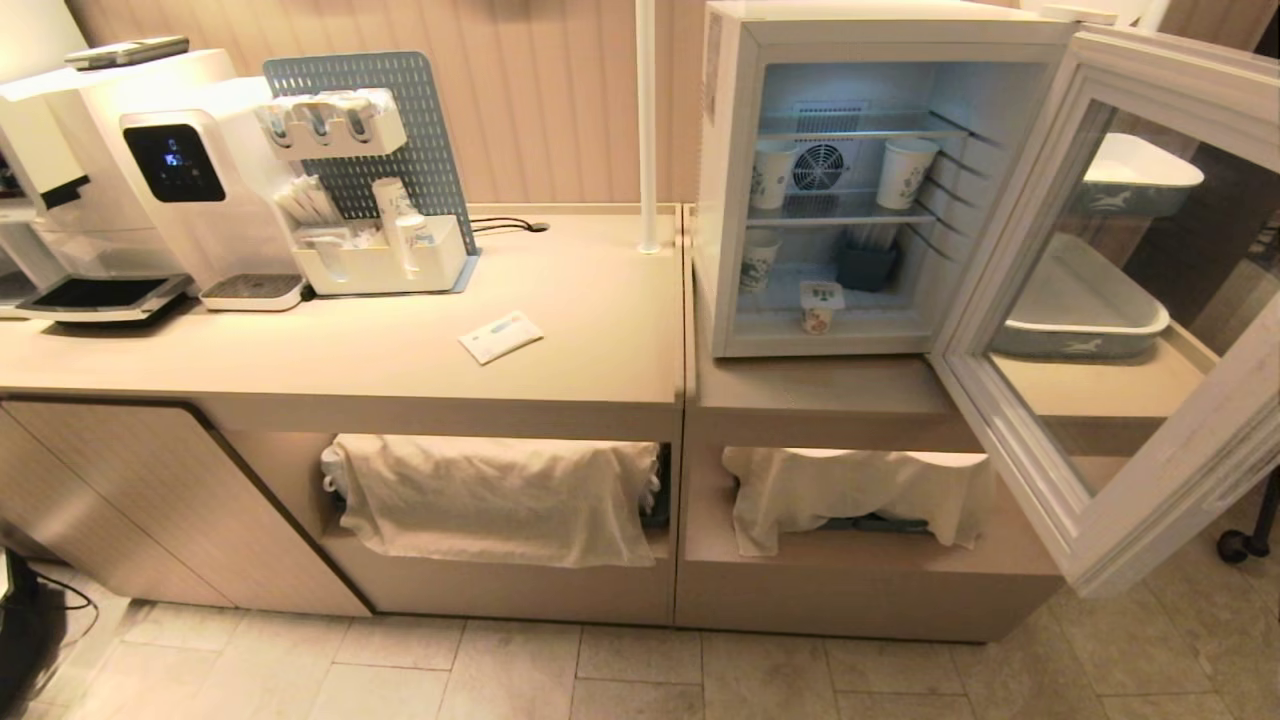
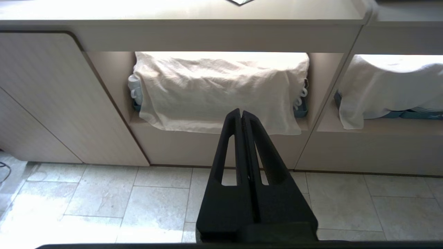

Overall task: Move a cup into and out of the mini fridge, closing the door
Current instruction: Take the yoghurt out of the freezer

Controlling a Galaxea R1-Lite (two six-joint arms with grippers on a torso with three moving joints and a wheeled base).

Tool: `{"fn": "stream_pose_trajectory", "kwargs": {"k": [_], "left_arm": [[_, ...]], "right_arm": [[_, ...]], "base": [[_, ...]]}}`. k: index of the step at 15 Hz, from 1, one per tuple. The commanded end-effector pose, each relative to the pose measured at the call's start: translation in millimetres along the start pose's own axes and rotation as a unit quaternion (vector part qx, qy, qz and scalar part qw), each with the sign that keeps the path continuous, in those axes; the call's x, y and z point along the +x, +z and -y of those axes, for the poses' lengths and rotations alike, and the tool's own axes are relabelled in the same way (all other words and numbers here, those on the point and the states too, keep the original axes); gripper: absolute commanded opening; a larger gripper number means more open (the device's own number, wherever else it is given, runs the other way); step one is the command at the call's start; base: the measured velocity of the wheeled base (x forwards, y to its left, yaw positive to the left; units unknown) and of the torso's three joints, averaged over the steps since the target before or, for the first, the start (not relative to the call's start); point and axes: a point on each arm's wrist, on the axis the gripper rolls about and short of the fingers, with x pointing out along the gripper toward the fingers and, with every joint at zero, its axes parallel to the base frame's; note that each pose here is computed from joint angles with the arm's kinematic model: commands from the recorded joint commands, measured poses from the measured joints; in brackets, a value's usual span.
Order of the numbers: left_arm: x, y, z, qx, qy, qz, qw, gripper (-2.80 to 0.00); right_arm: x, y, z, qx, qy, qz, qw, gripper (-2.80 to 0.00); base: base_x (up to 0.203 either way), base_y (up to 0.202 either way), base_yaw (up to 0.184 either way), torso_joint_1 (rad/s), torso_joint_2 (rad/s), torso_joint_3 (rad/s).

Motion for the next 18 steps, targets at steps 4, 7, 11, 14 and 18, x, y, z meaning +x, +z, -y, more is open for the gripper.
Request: {"fn": "stream_pose_trajectory", "kwargs": {"k": [4,7,11,14,18], "left_arm": [[0.1,-0.1,0.0,0.0,0.0,-0.002,1.0,-2.8],[0.1,0.2,0.0,0.005,0.0,0.0,1.0,-2.8],[0.1,0.2,0.0,0.007,0.0,0.0,1.0,-2.8],[0.1,0.2,0.0,0.008,0.0,0.0,1.0,-2.8],[0.1,0.2,0.0,0.008,0.0,0.0,1.0,-2.8]], "right_arm": [[-0.2,-0.4,0.0,0.0,0.0,0.001,1.0,-2.8],[-0.3,0.0,0.0,0.0,0.0,0.002,1.0,-2.8],[-0.2,-0.4,0.0,0.0,0.0,0.001,1.0,-2.8],[-0.3,0.0,0.0,0.0,0.0,0.002,1.0,-2.8],[-0.3,-0.3,0.0,0.0,0.0,0.002,1.0,-2.8]], "base": [[0.0,0.175,0.0,0.003,0.0,0.003],[0.0,0.032,-0.001,0.001,0.0,0.0],[0.033,0.0,0.0,-0.001,0.0,0.001],[0.191,0.0,-0.001,0.005,0.01,0.0],[0.192,0.0,0.002,0.003,0.0,0.001]]}}
